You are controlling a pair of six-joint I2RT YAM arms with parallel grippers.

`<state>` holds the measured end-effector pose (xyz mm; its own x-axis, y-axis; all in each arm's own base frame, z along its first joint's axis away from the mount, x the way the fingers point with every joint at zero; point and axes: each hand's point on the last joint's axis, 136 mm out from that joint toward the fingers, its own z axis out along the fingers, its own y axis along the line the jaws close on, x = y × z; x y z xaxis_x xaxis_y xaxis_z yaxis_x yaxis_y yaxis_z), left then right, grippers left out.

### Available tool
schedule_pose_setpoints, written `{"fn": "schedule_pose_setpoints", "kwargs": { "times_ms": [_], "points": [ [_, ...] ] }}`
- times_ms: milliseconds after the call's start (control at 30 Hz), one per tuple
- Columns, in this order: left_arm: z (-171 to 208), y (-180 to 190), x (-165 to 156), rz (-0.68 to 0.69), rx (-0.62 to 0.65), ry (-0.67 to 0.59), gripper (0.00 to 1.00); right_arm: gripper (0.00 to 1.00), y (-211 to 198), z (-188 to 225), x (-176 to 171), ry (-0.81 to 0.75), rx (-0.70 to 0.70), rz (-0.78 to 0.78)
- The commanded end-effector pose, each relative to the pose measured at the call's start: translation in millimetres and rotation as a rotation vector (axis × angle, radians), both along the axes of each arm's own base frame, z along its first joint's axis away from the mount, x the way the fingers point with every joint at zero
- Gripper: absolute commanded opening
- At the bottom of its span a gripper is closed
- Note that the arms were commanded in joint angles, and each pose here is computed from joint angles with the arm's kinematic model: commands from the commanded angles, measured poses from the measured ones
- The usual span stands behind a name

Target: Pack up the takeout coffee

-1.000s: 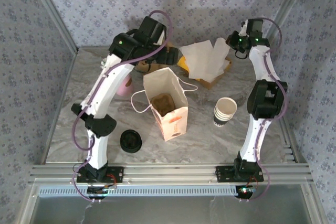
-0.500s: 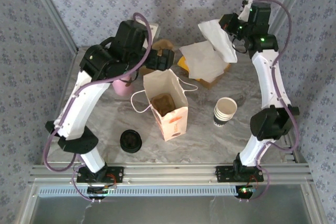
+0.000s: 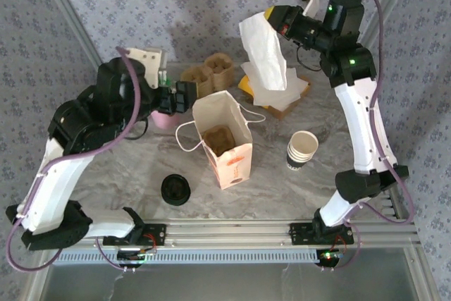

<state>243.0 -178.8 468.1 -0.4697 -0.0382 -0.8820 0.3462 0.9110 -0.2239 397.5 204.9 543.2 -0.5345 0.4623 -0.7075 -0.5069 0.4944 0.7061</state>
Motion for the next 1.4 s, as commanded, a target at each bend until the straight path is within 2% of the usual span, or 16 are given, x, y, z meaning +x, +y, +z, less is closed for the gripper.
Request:
{"fn": "schedule_pose_setpoints", "kwargs": {
  "times_ms": [0,200,400,533,667,900,1167,1367],
  "points": [
    [7.7,17.1,0.5,0.087,-0.049,-0.043,1.00,0.00,19.0,26.9,-35.5,-0.031,0.048,0.076],
    [6.3,25.8,-4.4,0.105,-0.065,-0.050,1.00,0.00,49.6,22.8,-61.8,-0.011,0.047,0.146],
    [-1.5,-18.9,-2.6,-0.088,-0.070,-0.041,1.00,0.00,62.6,34.3,-71.3,-0.019,0.109,0.219],
    [-5.7,-41.9,1.8,-0.165,-0.104,-0.044,1.00,0.00,65.9,40.9,-75.0,-0.017,0.168,0.261],
    [-9.5,-58.9,5.0,-0.216,-0.179,-0.012,1.00,0.00,66.2,40.2,-80.3,-0.015,0.186,0.281],
    [-5.9,-84.2,23.7,-0.296,-0.408,0.036,1.00,0.00,69.5,52.0,-93.6,-0.029,0.248,0.360],
    [15.7,-114.4,18.9,-0.509,-0.588,-0.039,1.00,0.00,73.5,58.5,-96.5,0.010,0.372,0.430],
    [29.3,-123.7,13.6,-0.586,-0.661,-0.084,1.00,0.00,74.1,55.3,-91.2,0.050,0.450,0.447]
  ]
}}
